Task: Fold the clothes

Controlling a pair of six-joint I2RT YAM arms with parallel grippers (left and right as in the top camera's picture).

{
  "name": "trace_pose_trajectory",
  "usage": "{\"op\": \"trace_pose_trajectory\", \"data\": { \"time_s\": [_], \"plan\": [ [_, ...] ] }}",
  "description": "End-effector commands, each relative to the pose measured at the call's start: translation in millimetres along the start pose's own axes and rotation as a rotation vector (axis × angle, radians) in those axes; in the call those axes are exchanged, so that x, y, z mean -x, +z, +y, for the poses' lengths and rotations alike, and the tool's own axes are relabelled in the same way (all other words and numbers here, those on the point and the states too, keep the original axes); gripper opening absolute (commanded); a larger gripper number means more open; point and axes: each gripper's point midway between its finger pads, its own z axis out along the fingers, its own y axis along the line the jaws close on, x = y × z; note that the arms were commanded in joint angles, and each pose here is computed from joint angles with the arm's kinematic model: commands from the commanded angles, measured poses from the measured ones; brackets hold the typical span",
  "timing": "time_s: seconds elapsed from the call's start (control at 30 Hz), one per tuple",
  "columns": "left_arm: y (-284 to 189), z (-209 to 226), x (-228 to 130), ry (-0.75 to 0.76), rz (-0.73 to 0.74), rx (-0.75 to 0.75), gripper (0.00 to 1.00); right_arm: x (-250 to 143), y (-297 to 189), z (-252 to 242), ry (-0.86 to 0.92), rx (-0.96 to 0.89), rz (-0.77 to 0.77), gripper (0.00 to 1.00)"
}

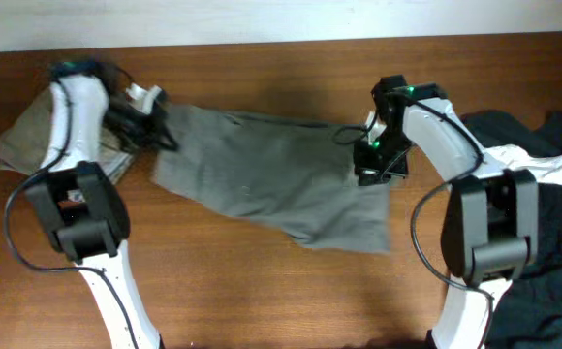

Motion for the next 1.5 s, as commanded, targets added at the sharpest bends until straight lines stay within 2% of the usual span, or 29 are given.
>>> {"op": "trace_pose_trajectory", "data": {
  "time_s": [0.0, 0.07, 0.2, 0.3, 0.5, 0.67, 0.7, 0.73, 0.77, 0.87, 0.9, 1.0, 1.03, 1.07, 1.1, 1.17, 1.2, 1.23, 1.33, 1.37, 1.4, 1.43, 1.47],
  "plan": [
    [-98, -17, 23, 0.112, -0.232, 0.190, 0.01, 5, -31, 8, -0.034, 0.012, -0.094, 0.04],
    [-112, -48, 30, 0.158, -0.304, 0.196, 0.01, 5, -31, 8, -0.034, 0.012, -0.092, 0.04],
    [-67, -120, 27, 0.306, -0.237, 0.181, 0.00, 8, -30, 7, -0.036, 0.001, -0.103, 0.05],
    [-44, -152, 27, 0.351, -0.236, 0.257, 0.01, 17, -20, -2, -0.034, -0.041, -0.116, 0.06],
    [4, -197, 19, 0.424, -0.196, 0.275, 0.00, 24, 3, -8, 0.001, -0.046, -0.086, 0.05],
    [82, -214, 8, 0.382, -0.104, 0.229, 0.02, 24, 3, -8, 0.000, -0.047, -0.087, 0.05],
    [97, -225, -1, 0.398, -0.068, 0.173, 0.10, 24, 3, -8, 0.000, -0.047, -0.087, 0.05],
    [109, -234, -10, 0.414, -0.039, 0.147, 0.28, 24, 3, -8, 0.000, -0.047, -0.087, 0.06],
    [113, -237, -16, 0.444, -0.023, 0.154, 0.41, 24, 3, -8, 0.000, -0.047, -0.087, 0.05],
    [80, -236, -6, 0.485, -0.084, 0.210, 0.74, 24, 3, -8, 0.000, -0.047, -0.086, 0.05],
    [56, -233, -2, 0.475, -0.122, 0.233, 0.81, 24, 3, -8, -0.001, -0.047, -0.086, 0.06],
    [-9, -207, 7, 0.462, -0.217, 0.386, 0.92, 26, 3, -6, -0.009, -0.038, -0.092, 0.06],
    [-23, -191, 11, 0.429, -0.232, 0.431, 0.92, 28, 2, 15, -0.125, 0.077, -0.098, 0.06],
    [-30, -179, 13, 0.399, -0.231, 0.435, 0.89, 26, -3, 46, -0.261, 0.248, -0.104, 0.13],
    [-35, -160, 15, 0.355, -0.217, 0.446, 0.83, 20, -16, 84, -0.385, 0.472, -0.120, 0.24],
    [-38, -131, 15, 0.296, -0.176, 0.444, 0.86, 17, -20, 106, -0.435, 0.548, -0.131, 0.47],
    [-33, -123, 13, 0.287, -0.141, 0.395, 0.87, 16, -13, 115, -0.457, 0.518, -0.132, 0.64],
    [-23, -115, 8, 0.278, -0.090, 0.353, 0.87, 17, -2, 120, -0.461, 0.454, -0.136, 0.67],
    [-4, -96, 2, 0.249, -0.015, 0.357, 0.87, 16, 25, 128, -0.452, 0.339, -0.123, 0.72],
    [9, -88, 0, 0.254, 0.018, 0.357, 0.87, 8, 41, 138, -0.463, 0.330, -0.085, 0.71],
    [21, -80, -4, 0.241, 0.052, 0.355, 0.87, 4, 49, 144, -0.476, 0.332, -0.068, 0.61],
    [33, -73, -6, 0.232, 0.075, 0.353, 0.87, -1, 54, 148, -0.489, 0.328, -0.055, 0.36],
    [42, -68, -7, 0.227, 0.088, 0.349, 0.91, -5, 57, 149, -0.495, 0.315, -0.045, 0.11]
  ]
}}
